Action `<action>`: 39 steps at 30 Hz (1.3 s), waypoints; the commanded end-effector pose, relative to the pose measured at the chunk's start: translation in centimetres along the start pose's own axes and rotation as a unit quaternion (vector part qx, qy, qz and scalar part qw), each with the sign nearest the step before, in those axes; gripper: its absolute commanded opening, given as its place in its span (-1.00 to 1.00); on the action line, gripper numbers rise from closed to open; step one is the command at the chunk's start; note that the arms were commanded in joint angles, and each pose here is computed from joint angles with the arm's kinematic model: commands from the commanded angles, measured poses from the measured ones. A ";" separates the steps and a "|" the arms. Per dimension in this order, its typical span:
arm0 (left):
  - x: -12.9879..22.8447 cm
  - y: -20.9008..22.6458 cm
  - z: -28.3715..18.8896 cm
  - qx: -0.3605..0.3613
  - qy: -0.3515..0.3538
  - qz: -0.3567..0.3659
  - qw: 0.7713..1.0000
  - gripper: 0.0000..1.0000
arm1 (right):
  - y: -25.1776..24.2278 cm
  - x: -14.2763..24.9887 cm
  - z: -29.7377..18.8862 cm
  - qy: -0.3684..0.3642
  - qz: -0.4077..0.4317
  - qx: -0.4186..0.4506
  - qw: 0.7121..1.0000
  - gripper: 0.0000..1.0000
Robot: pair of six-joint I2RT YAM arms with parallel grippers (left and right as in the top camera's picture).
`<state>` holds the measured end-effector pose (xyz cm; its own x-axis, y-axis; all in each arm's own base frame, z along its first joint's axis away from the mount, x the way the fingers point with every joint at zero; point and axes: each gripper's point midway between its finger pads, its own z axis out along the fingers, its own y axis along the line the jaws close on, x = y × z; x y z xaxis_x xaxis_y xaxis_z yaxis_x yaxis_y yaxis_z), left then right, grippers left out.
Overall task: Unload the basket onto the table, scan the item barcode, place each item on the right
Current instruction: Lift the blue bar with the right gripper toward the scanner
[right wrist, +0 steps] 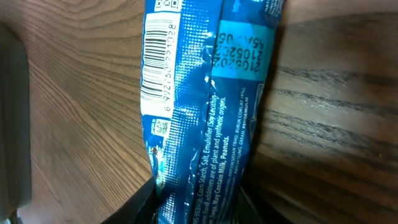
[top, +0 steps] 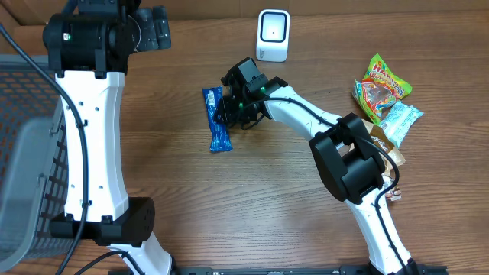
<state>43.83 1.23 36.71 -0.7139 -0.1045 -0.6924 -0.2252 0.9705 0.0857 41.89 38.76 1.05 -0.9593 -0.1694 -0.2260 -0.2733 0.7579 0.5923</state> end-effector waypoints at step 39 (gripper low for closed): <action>-0.1 0.0 0.1 -0.004 -0.001 -0.003 1.000 1.00 | -2.6 -3.3 -2.4 -0.026 0.028 -0.066 0.997 -0.92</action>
<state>43.83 1.23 36.71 -0.7139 -0.1045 -0.6924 -0.2252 0.9705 0.0857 45.92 35.86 1.88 -0.9680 -0.0856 -0.2360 -0.2299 0.6796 0.6966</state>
